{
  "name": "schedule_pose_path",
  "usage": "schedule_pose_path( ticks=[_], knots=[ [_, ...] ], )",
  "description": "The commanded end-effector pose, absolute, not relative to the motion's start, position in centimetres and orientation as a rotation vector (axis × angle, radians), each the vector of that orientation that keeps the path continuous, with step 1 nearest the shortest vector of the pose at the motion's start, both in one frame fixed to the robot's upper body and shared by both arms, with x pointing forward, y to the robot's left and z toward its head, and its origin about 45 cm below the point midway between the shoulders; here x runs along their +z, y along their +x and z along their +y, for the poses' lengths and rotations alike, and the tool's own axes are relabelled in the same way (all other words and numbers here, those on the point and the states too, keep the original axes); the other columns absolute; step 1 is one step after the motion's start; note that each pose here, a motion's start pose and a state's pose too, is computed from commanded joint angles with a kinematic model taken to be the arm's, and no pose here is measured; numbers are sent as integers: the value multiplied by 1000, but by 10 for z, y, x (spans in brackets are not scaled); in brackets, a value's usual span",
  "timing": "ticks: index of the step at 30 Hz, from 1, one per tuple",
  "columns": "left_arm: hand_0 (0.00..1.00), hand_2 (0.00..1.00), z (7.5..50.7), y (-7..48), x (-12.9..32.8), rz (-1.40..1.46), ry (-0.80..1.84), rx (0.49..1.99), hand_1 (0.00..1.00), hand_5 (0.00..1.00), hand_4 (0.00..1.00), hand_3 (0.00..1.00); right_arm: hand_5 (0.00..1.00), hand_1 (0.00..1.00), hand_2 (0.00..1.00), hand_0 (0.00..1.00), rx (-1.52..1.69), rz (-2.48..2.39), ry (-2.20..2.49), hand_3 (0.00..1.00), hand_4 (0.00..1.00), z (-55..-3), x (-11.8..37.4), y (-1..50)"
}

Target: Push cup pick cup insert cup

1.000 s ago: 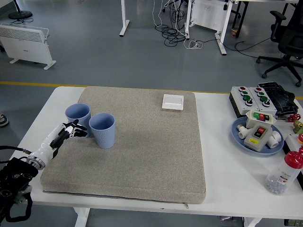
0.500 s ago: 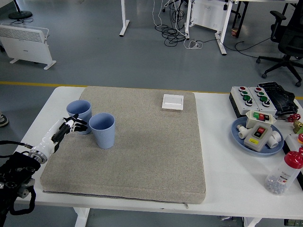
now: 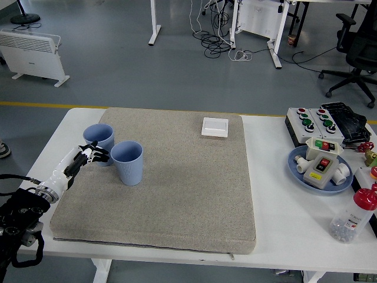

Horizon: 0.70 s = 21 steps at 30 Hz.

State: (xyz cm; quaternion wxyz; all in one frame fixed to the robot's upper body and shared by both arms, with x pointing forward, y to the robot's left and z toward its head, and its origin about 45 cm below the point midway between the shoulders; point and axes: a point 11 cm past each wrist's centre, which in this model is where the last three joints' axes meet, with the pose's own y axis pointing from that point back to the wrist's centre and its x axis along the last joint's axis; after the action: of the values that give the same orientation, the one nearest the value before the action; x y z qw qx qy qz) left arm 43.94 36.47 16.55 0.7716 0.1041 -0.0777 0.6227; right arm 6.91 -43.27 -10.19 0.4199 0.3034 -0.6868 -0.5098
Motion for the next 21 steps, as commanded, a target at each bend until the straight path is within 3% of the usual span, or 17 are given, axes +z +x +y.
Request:
schedule_pose_path(
  ticks=[2,3,8,9,14,15,20,21],
  knots=[
    [704,536,365,437,169,-189,217,1342,580,998,527,501,468,647,642,724,-1279,-1721,758,574,119,-433,-102,68],
    [630,530,366,436,172,-205,210,1341,559,998,528,498,468,649,643,724,-1279,-1721,756,574,120,-433,-102,67],
    [630,530,375,432,201,-310,166,1341,559,998,528,498,468,649,643,724,-1281,-1724,752,574,120,-434,-102,66],
    [469,489,377,431,211,-346,156,1338,495,998,532,488,468,648,643,724,-1281,-1725,751,574,120,-434,-102,66],
    [469,489,380,426,271,-572,70,1318,495,998,532,488,468,648,643,724,-1283,-1731,745,574,120,-435,-102,65],
    [434,492,376,426,285,-615,49,1306,493,803,690,488,468,648,643,724,-1284,-1731,743,574,120,-436,-102,64],
    [434,492,337,431,331,-756,141,1143,493,803,690,488,468,648,643,724,-1285,-1727,737,574,120,-436,-102,62],
    [835,887,329,433,332,-774,193,1108,807,694,846,774,468,648,643,724,-1285,-1726,736,574,120,-436,-102,61]
  ],
)
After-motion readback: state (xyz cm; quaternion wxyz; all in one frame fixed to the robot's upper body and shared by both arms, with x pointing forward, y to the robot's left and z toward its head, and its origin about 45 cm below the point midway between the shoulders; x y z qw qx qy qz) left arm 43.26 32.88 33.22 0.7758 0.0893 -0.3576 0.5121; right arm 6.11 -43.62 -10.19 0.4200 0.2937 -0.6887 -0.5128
